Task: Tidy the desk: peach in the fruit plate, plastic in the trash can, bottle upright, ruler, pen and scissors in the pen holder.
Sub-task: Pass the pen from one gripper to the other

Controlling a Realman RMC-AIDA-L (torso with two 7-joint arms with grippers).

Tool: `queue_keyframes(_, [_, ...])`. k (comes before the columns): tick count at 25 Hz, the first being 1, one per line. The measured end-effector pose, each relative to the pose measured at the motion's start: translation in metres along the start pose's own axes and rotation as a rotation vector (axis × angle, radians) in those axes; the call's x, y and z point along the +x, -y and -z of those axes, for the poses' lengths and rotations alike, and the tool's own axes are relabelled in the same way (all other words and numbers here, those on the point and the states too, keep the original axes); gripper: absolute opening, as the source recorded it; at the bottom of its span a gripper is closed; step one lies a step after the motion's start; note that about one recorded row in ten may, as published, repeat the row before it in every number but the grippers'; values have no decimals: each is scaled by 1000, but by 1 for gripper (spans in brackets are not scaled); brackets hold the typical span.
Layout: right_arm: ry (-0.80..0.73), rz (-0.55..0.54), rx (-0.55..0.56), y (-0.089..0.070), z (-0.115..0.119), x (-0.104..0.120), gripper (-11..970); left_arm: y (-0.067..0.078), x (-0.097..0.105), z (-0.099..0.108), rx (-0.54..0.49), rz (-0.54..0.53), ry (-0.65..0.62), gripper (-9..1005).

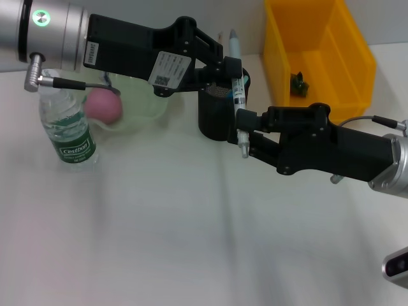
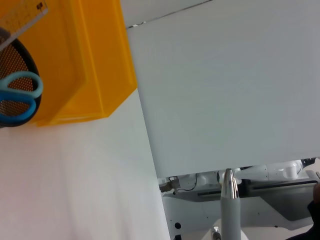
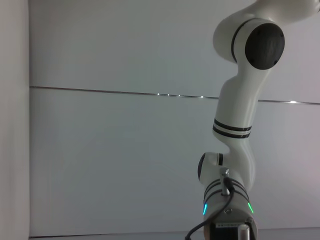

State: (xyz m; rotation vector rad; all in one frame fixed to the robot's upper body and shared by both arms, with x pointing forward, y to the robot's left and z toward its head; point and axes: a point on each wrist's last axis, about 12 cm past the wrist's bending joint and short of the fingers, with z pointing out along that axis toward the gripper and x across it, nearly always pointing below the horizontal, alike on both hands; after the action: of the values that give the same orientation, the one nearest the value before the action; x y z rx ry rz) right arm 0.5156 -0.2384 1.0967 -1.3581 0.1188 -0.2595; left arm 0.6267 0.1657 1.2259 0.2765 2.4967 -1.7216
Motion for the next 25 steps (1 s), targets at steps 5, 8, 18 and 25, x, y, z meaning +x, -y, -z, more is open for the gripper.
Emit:
queue_keyframes(5, [7, 1, 6, 1, 0, -1, 231, 0, 1, 0, 2, 0, -3, 276])
queue_keyframes(8, [11, 2, 13, 2, 1, -1, 221, 0, 1, 0, 7, -2, -5, 280])
queue_keyframes(18, [9, 1, 17, 2, 2, -2, 194, 1, 2, -3, 24, -10, -6, 290])
queue_keyframes(25, [7, 3, 13, 2, 4, -2, 200, 1, 2, -1, 31, -17, 4, 298])
